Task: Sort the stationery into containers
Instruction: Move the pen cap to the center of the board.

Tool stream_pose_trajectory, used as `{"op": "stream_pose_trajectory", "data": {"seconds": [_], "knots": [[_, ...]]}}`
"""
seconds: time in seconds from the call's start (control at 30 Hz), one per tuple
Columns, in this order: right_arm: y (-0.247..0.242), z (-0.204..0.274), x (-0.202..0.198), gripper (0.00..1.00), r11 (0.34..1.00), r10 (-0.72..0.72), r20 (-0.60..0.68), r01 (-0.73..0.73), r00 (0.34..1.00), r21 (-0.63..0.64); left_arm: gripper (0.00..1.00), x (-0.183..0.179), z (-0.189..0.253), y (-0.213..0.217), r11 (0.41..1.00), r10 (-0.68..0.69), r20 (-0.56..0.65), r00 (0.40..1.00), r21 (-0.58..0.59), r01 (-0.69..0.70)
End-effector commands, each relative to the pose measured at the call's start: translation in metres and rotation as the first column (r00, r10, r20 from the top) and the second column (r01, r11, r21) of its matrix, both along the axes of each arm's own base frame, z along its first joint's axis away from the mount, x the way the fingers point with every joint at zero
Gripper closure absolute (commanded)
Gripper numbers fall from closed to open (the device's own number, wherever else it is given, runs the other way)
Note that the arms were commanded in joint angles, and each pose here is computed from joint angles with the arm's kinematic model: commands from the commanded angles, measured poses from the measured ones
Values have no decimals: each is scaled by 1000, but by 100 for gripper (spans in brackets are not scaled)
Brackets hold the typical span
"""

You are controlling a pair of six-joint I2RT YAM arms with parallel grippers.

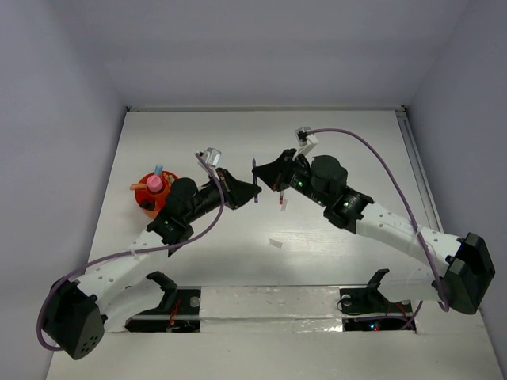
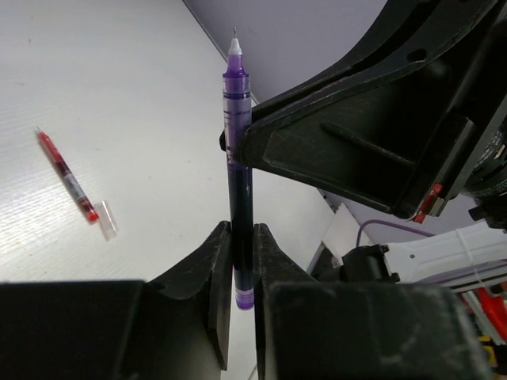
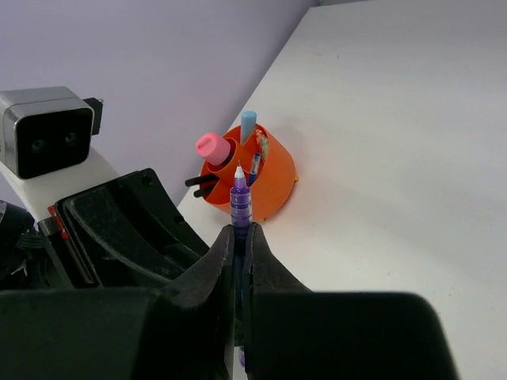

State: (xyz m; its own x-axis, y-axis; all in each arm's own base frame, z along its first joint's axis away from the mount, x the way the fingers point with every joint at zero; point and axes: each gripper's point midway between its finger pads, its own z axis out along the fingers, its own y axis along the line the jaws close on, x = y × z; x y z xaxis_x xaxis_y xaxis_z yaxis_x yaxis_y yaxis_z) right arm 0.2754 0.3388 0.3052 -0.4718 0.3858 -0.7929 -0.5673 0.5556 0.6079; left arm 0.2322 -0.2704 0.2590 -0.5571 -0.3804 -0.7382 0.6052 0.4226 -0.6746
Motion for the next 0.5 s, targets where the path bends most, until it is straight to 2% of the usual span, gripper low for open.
{"op": "stream_pose_trajectory", "data": {"seconds": [0.0,0.17,0.2,0.23,0.3,0.33,0.47], "knots": [[2,17,-1,100,998,20,26,-21,999,66,100,0,36,1,998,4,109,994,-56,3],[1,14,1,100,998,22,5,-22,1000,57,100,-3,42,4,999,8,134,991,-44,-2],[-3,14,4,97,999,17,9,-17,1000,46,100,-3,43,5,999,9,140,990,-37,-4],[-1,18,0,77,998,41,20,-42,999,40,100,-2,42,7,1000,21,130,991,-13,-20],[-7,9,3,58,998,49,17,-49,999,-36,100,1,43,14,998,52,135,989,26,-56],[-5,17,-3,42,995,87,34,-85,996,-49,100,5,42,19,993,82,137,987,71,-92],[-23,-1,-19,23,978,118,-3,-117,993,-174,100,5,49,39,976,151,182,972,130,-176]]}}
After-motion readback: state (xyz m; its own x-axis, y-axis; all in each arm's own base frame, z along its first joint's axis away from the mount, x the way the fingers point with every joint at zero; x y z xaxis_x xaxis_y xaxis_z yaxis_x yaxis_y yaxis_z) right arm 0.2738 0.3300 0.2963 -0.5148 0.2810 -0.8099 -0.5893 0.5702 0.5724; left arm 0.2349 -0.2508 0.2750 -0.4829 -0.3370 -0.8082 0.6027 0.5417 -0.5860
